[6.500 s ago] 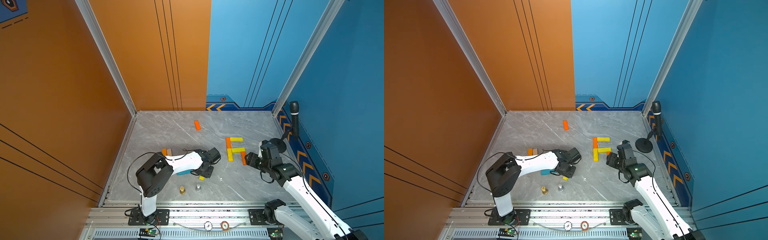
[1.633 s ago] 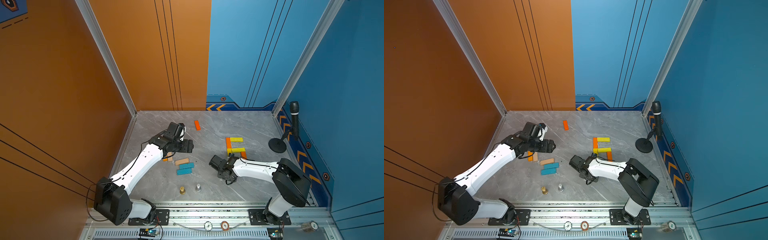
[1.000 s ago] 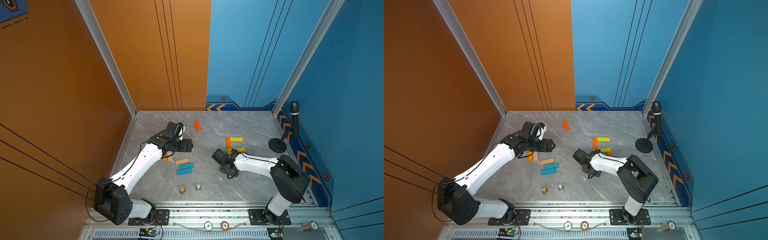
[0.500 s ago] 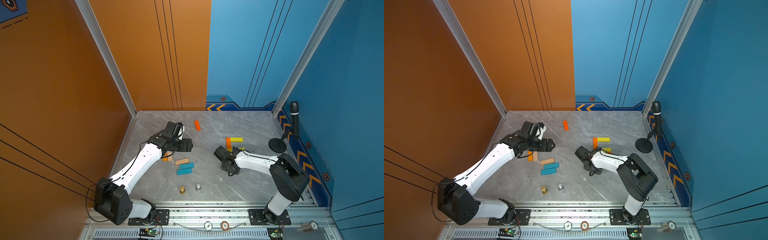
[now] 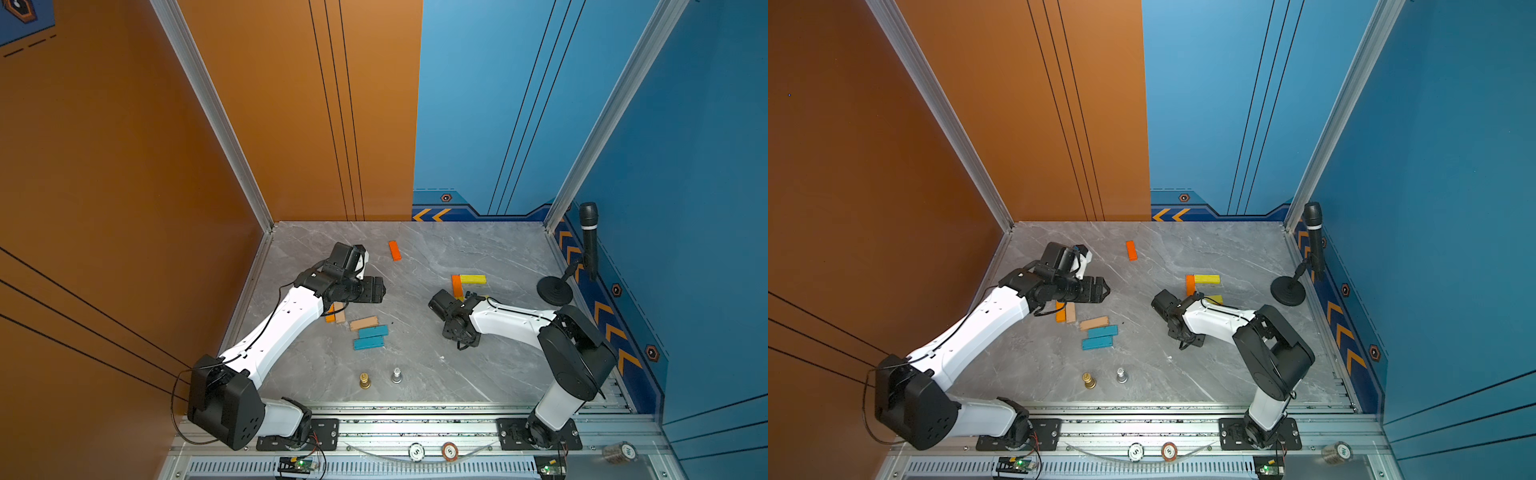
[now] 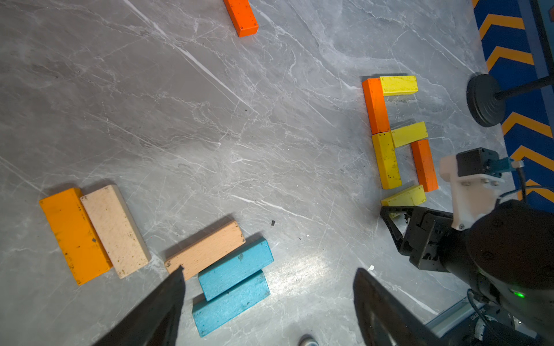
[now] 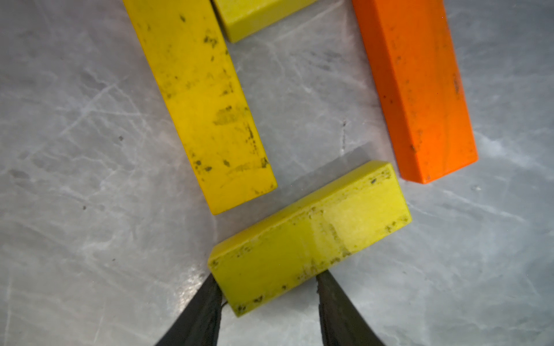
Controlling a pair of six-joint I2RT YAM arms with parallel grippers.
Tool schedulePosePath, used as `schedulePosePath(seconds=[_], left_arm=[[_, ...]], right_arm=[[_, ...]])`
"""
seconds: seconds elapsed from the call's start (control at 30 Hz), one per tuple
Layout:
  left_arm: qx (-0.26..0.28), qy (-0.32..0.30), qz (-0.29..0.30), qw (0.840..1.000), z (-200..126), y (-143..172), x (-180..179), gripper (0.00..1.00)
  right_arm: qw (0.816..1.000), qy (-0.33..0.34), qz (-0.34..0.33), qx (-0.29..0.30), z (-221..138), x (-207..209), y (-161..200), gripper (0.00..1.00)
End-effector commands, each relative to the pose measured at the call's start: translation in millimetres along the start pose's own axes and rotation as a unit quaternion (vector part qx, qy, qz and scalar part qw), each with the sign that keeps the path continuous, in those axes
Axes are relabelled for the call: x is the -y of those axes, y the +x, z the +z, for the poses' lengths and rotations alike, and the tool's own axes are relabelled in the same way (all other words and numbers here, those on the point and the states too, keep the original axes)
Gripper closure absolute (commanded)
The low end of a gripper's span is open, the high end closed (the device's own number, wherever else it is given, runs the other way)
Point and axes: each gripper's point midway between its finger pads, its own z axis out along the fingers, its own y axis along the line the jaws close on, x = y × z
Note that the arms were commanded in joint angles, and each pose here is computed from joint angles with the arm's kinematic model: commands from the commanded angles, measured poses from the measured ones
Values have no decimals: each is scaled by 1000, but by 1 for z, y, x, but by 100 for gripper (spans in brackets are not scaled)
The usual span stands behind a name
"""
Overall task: Assemble the number 6 with building blocks
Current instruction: Assemble the building block at the center of the board.
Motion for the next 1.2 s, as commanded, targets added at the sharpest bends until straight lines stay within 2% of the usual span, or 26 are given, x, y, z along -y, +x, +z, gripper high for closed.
schedulePosePath(seconds=[0.0, 1.17], left_arm=[[-2, 9, -9, 1000, 1, 3, 0, 12], [1, 12, -10, 1000, -1, 2, 0, 12]], right_arm=[[1000, 15, -11, 5, 2, 3, -4, 48], [1000, 18, -4, 7, 4, 10, -14, 49]])
